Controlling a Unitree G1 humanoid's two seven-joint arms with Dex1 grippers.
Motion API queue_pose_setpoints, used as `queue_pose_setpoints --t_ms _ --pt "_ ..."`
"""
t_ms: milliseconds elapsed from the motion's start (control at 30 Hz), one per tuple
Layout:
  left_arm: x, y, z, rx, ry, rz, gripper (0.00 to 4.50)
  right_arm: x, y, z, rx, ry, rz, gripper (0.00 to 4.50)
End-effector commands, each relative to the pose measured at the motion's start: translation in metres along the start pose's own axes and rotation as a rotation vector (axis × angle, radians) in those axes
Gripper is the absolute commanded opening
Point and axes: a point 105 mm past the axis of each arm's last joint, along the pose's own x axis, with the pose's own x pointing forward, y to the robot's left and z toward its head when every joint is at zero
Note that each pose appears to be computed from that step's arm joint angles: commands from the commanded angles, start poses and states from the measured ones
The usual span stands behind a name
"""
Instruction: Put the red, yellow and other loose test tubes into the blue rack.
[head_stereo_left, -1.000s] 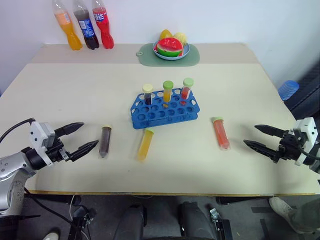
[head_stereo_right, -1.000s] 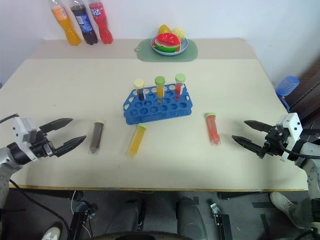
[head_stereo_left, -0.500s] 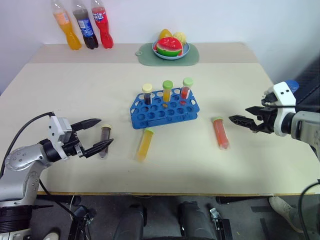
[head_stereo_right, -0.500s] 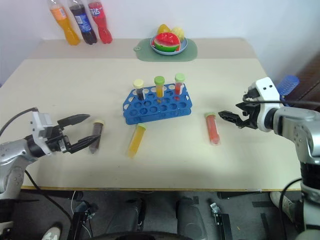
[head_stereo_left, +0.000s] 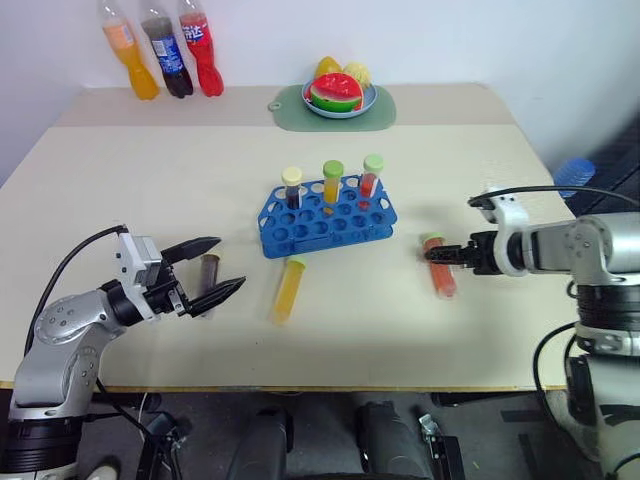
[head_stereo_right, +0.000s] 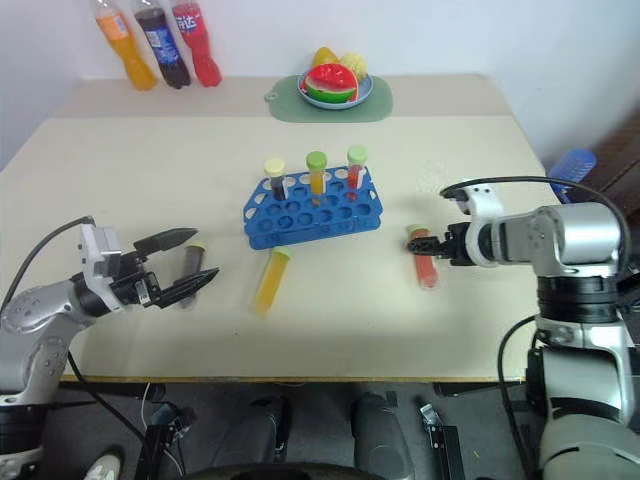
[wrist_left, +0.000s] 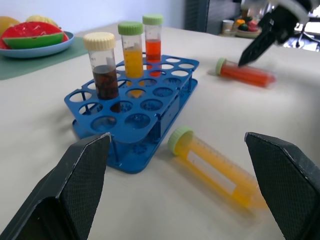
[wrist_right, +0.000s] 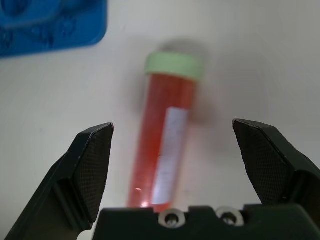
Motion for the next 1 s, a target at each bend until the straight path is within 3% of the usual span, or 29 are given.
queue_pose_setpoints --t_ms 33,67,167,300,367,500,633,767,867,1000 --pt "-0.003 -0.002 0.012 0.022 -0.03 0.012 4.46 0.005 0.003 0.016 -0.03 -0.03 -0.022 4.23" --pt "-0.003 -0.003 0.012 0.018 -0.033 0.017 4.46 0.009 0.003 0.017 -0.049 -0.03 -0.032 4.23" --pt "-0.006 -0.004 0.012 0.013 -0.032 0.031 4.5 0.018 0.001 0.018 -0.113 -0.036 -0.072 3.41" --pt "-0.008 -0.007 0.011 0.008 -0.025 0.039 4.5 0.02 -0.001 0.016 -0.245 -0.045 -0.105 1.46" --pt "-0.009 -0.006 0.011 0.007 -0.024 0.043 4.5 0.02 -0.006 0.013 -0.345 -0.049 -0.142 0.83" --pt "-0.008 -0.005 0.012 0.007 -0.025 0.045 4.5 0.017 -0.003 0.015 -0.525 -0.148 -0.137 0.82" --pt "-0.008 -0.003 0.012 0.006 -0.027 0.049 4.5 -0.006 0.03 0.031 -0.586 -0.414 0.072 0.82" --pt "-0.005 0.0 0.012 0.001 -0.037 0.047 4.5 -0.051 0.091 0.028 -0.692 -0.708 0.473 0.82" --pt "-0.002 0.004 0.012 0.004 -0.044 0.044 4.5 -0.066 0.12 0.039 -0.614 -0.928 0.626 0.82" --pt "0.003 0.008 0.013 -0.001 -0.068 0.049 4.5 -0.054 0.133 0.065 -0.509 -1.164 0.596 0.82"
